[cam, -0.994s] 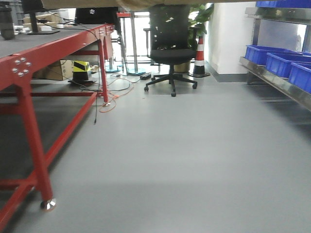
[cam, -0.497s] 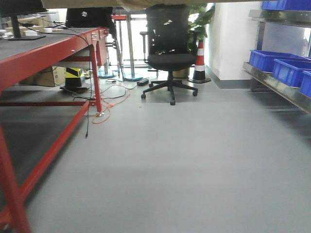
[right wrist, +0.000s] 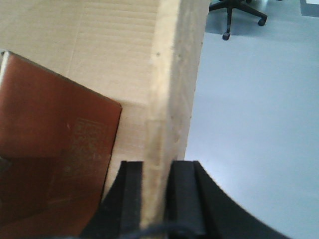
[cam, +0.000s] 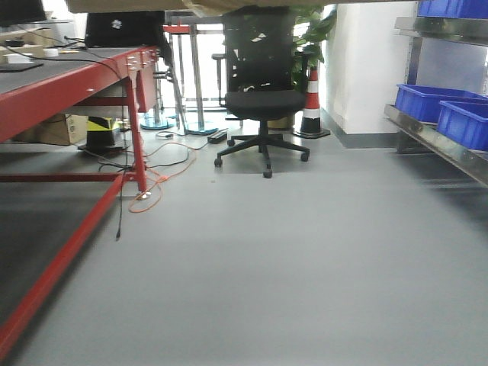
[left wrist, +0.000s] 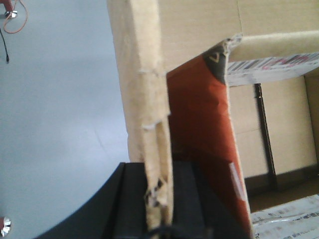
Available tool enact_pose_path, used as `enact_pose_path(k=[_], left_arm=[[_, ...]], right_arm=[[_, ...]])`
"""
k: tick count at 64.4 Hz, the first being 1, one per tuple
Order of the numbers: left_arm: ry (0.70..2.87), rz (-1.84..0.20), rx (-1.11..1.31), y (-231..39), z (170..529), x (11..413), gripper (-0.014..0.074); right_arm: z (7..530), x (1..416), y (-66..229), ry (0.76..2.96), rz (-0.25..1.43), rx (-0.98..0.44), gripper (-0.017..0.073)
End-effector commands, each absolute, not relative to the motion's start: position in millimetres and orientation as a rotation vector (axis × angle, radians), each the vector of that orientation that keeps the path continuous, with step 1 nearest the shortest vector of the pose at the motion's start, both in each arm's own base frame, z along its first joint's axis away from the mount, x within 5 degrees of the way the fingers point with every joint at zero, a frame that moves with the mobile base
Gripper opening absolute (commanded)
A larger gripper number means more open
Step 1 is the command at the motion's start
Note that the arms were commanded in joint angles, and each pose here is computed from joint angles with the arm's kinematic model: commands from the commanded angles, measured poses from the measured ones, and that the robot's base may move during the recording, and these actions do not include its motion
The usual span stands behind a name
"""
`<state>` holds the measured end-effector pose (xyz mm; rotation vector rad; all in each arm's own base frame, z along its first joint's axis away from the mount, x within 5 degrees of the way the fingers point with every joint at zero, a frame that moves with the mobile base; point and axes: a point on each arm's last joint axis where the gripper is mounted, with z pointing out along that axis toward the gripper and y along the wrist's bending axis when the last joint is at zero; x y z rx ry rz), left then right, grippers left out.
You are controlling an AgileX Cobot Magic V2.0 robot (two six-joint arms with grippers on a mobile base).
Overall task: Stack two boxes on right shelf middle
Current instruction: 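Carry the held boxes while driving toward the steel shelf with blue bins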
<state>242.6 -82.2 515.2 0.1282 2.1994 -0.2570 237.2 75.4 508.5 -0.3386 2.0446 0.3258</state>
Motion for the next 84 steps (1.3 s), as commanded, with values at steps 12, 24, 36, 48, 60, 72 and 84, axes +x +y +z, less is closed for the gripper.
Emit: enact_pose_path(k=[12,24,36,48,60,72,84], left_arm=[[2.156,-0.208,0.111,-75.8,521.3,240.7,-0.0111],[2.156,-0.205,0.110,-75.6,521.3,240.8,-0.0111],[2.156,-0.205,0.110,-75.6,521.3,240.8,-0.0111],[2.156,-0.205,0.110,-75.6,521.3,240.8,-0.0111],[2.156,-0.205,0.110,-75.6,521.3,240.8,-0.0111],[2.155,-0.202,0.110,-75.4,521.3,240.8,-0.0111],[2.155,-0.202,0.110,-75.4,521.3,240.8,-0.0111]], right_arm=[[521.9,234.6,69.7,1.945,0.281,-0.319,-0.0154],[521.9,234.6,69.7,1.945,0.281,-0.319,-0.0154],[521.9,234.6,69.7,1.945,0.281,-0.319,-0.0154],[521.9,234.6,69.7,1.945,0.281,-0.319,-0.0154],[521.9,234.6,69.7,1.945,0.281,-0.319,-0.0154],[522.1,234.7,69.7,1.943,0.282,-0.318,-0.0154],[521.6,235.4,69.8,1.945,0.281,-0.318,-0.0154]])
